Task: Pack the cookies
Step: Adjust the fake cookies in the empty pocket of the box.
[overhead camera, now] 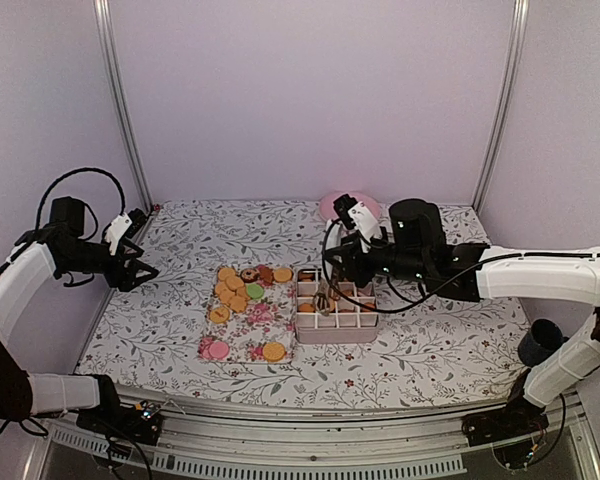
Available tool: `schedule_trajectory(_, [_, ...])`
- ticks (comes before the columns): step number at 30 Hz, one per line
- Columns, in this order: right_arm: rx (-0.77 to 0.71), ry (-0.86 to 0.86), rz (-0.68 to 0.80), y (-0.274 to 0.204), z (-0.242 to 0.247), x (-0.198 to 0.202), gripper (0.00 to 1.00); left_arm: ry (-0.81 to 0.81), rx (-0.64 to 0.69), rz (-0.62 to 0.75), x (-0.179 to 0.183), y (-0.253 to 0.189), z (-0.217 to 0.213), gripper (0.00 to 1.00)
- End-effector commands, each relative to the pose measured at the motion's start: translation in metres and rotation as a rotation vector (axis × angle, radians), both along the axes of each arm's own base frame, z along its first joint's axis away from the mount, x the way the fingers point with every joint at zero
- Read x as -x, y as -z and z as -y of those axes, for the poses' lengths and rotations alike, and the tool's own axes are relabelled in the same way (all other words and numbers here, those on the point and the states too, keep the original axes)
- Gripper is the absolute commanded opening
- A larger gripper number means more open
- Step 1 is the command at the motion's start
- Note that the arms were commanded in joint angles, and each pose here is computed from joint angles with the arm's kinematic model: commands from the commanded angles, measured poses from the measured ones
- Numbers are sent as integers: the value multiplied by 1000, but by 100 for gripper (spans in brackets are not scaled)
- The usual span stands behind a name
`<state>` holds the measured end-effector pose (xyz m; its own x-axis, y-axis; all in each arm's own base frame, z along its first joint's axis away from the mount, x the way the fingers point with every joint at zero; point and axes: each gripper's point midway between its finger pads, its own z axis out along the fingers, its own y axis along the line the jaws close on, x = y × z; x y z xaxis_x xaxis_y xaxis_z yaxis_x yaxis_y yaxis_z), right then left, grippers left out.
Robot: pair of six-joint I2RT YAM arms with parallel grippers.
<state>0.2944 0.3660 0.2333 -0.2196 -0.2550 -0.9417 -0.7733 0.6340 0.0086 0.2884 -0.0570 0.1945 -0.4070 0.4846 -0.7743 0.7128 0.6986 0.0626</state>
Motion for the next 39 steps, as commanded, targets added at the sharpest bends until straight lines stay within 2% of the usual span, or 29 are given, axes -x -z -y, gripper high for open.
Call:
schedule_trajectory(1, [-39,5,41,-20,1,-7,34,-6,1,15,2,-6,-2,79])
schedule_trajectory(11, [-49,1,53,-28,5,-10,22,-5,2,18,2,-6,-1,79])
schedule_trajectory(15, [-47,-12,54,-30,3,-10,20,-7,-1,17,2,-6,-2,79])
schedule_trajectory(17, [-49,-24,56,-33,2,-8,20,-7,-3,17,2,-6,-2,79])
schedule_trajectory(25, [-36,-37,60,-36,1,-8,35,-5,1,18,2,-6,-1,79])
schedule_trajectory(35, [-41,-28,66,-39,2,-10,36,-4,0,22,2,-8,-1,79])
schedule_trajectory(39, [-37,-2,73,-39,6,-15,31,-4,0,23,3,-7,-1,79])
